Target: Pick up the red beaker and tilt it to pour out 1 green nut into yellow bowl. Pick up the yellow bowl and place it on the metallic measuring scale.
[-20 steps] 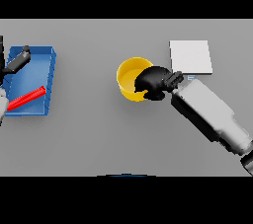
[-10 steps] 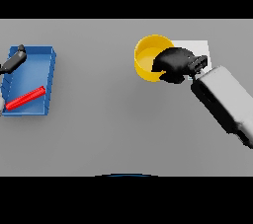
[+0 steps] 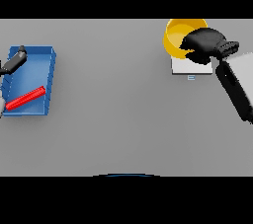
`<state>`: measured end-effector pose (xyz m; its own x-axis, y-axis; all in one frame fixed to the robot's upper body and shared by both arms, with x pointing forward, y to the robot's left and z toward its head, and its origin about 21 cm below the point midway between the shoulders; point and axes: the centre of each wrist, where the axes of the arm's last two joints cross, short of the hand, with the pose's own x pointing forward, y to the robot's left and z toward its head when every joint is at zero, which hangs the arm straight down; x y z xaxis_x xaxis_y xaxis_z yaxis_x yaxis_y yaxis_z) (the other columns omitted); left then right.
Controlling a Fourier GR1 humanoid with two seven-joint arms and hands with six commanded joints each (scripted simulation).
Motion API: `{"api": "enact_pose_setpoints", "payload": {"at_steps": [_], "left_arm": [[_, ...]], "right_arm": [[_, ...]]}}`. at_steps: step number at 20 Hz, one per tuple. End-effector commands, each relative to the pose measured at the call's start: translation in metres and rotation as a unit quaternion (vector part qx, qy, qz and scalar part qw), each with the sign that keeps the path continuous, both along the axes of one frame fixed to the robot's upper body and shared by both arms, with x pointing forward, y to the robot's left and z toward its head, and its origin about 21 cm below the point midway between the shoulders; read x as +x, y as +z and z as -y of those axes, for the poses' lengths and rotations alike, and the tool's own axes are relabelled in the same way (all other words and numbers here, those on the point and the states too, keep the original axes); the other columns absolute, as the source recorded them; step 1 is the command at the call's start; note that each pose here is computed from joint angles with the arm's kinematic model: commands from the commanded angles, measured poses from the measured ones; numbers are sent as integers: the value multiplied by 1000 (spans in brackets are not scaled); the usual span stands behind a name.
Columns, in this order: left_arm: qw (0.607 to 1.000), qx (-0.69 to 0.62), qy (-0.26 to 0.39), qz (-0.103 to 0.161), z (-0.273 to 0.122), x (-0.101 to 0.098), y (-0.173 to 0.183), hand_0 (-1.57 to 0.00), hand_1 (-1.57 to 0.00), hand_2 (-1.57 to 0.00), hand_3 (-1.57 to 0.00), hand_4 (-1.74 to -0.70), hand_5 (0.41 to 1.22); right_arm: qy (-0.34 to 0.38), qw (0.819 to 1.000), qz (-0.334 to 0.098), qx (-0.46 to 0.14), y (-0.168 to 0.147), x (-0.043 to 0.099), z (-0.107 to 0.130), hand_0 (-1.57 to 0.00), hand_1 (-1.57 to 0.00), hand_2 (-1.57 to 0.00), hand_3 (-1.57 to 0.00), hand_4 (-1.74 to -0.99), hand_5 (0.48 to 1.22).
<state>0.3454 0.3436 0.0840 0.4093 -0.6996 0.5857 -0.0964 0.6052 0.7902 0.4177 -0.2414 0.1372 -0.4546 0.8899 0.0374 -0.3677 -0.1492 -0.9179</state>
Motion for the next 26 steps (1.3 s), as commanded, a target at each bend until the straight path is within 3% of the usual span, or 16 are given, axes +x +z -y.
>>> {"api": "enact_pose_setpoints", "payload": {"at_steps": [1,9,13,17,19,21,22,24,26], "left_arm": [[1000,1,-1,0,2,1,-2,1,1,1,1,-731,696],[1000,7,3,2,-2,-1,6,1,1,1,1,-722,681],[1000,4,3,0,-2,-1,1,1,1,1,1,-728,675],[1000,9,1,0,-2,1,2,1,1,1,1,-723,669],[1000,9,-1,4,-1,-2,2,1,1,1,1,-724,667],[1000,11,1,1,-2,-1,3,1,1,1,1,-724,671],[1000,9,2,-1,0,2,3,1,1,1,1,-722,671],[1000,8,0,-2,2,2,2,1,1,1,1,-719,668],[1000,11,-1,1,2,3,0,1,1,1,1,-718,666]], "right_arm": [[-8,1000,-2,2,-5,3,7,-1571,-1571,-1508,-1171,-1741,1221],[-58,998,-14,0,-38,13,39,-1571,-1571,-1396,-1362,-1741,1221],[-60,998,-23,15,-54,15,39,-1571,-1571,-1362,-1338,-1741,1221],[-59,998,-29,25,-60,15,43,-1501,-1571,-1330,-1463,-1741,1221],[-63,997,-30,26,-60,16,41,-1448,-1501,-1382,-1390,-1734,1221],[-66,997,-35,33,-58,17,42,-1492,-1484,-1450,-1097,-1737,1221],[-68,996,-35,34,-60,17,40,-1439,-1337,-1286,-990,-1688,1221],[-65,997,-35,22,-57,18,40,-990,-882,-921,-796,-1629,1080],[-63,997,-41,0,-59,17,38,-634,-564,-660,-661,-1593,987]]}}
